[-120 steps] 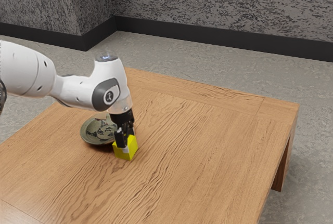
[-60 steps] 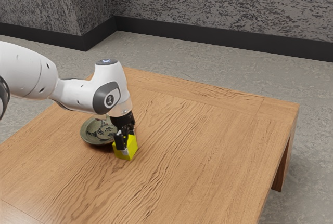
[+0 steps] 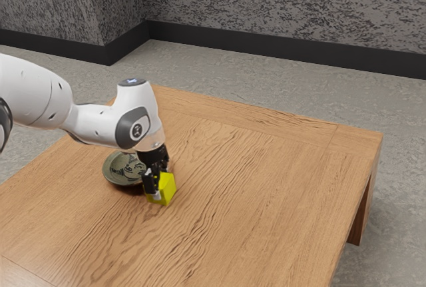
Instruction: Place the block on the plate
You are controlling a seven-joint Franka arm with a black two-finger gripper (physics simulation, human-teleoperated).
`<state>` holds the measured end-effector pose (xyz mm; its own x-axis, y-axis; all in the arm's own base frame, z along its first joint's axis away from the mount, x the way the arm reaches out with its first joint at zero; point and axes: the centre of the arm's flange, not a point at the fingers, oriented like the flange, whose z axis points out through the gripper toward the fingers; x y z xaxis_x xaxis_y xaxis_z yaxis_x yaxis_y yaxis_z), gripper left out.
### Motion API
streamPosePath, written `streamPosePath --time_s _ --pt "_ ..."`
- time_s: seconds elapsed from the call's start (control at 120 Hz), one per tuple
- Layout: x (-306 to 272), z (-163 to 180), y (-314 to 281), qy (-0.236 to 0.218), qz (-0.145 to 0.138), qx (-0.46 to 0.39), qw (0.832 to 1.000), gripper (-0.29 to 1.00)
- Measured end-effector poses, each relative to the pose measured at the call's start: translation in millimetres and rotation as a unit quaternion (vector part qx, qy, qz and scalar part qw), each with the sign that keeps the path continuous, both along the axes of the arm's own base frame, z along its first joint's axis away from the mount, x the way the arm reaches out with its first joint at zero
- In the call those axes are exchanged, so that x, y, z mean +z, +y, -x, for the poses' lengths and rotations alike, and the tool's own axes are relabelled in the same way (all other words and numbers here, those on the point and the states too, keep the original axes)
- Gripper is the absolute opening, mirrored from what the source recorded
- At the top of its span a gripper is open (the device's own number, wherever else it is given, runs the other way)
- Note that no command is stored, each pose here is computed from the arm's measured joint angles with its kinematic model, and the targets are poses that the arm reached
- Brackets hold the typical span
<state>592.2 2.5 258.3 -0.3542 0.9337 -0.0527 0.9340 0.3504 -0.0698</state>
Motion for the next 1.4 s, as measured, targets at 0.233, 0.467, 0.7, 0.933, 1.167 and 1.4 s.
streamPosePath --time_s 0.233,0.467,0.7,0.933,1.167,1.4 --pt "-2 0 1 0.0 0.0 -0.005 1.0 0.51" --pt "7 -1 1 -0.006 0.0 -0.01 1.0 0.46" --pt "17 -8 -21 -0.012 0.01 -0.027 1.0 0.46" --pt "57 -20 -23 -0.033 0.011 -0.033 0.999 0.44" --pt "78 -18 23 -0.033 -0.003 -0.001 0.999 0.37" --pt "78 -16 76 -0.026 -0.02 0.036 0.999 0.34"
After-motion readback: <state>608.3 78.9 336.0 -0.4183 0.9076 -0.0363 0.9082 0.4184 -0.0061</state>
